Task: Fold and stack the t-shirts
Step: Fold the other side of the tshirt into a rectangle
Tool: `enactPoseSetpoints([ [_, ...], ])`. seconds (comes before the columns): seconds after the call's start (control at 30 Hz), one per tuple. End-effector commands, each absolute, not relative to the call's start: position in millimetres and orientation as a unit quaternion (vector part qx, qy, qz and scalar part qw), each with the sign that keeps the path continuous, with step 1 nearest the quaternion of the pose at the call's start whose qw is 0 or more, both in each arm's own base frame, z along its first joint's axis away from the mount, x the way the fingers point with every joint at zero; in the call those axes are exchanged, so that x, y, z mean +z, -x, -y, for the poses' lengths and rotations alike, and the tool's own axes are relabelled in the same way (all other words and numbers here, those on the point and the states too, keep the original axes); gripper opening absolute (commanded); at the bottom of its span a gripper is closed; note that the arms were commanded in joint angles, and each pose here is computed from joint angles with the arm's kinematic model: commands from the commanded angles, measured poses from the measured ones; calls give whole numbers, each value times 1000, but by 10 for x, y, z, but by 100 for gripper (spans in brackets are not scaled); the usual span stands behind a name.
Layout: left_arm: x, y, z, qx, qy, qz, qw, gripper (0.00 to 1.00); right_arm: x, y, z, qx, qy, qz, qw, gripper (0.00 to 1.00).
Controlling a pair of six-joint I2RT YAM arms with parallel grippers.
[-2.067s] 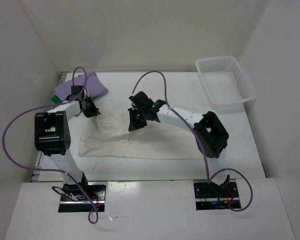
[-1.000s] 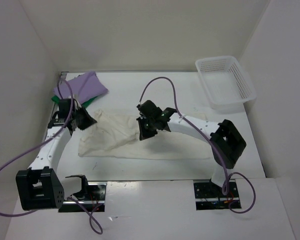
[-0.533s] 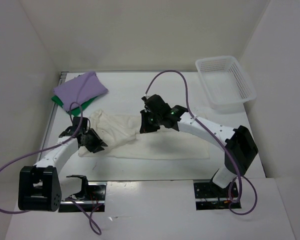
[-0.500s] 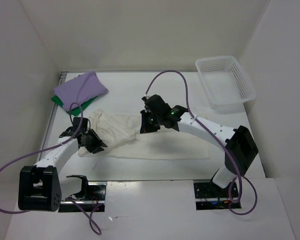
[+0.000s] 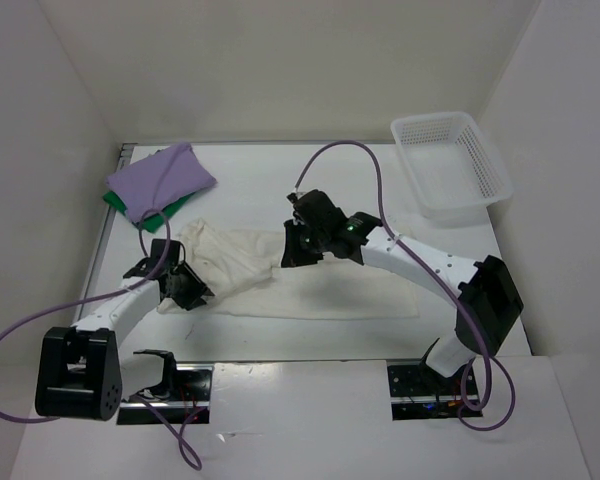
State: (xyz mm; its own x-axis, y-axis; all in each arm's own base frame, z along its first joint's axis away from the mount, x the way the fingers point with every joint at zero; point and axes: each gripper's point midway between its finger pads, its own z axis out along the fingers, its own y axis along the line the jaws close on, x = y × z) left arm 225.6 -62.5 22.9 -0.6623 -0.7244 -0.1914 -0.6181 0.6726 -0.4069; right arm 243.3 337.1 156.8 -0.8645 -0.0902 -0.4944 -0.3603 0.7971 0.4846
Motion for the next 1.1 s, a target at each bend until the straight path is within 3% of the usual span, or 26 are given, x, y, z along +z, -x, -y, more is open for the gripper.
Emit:
enactPoseSetpoints([
  [0.0,249,-2321,649,-164,372,-894,187,41,1775,-2495,-3358,317,116,-906,257,13],
  [0.13,229,-2311,651,-164,371,-894,187,41,1778,-2482,-3367,320,117,-905,254,18],
  [0.23,255,-2316,670,-173,368,-893,194,35,1796,-2480,-3387,326,119,-903,255,18],
  [0.43,324,-2338,686,-181,366,-891,200,8,1737,-2485,-3420,327,117,-905,246,18],
  [0.53,468,-2379,685,-184,358,-891,211,0,1671,-2488,-3423,324,117,-907,243,19],
  [0.73,915,-2365,761,-192,328,-901,208,0,1508,-2558,-3496,319,116,-910,237,33],
  [1.07,1047,-1986,613,-119,371,-904,178,0,1304,-2701,-3704,321,129,-911,224,39],
])
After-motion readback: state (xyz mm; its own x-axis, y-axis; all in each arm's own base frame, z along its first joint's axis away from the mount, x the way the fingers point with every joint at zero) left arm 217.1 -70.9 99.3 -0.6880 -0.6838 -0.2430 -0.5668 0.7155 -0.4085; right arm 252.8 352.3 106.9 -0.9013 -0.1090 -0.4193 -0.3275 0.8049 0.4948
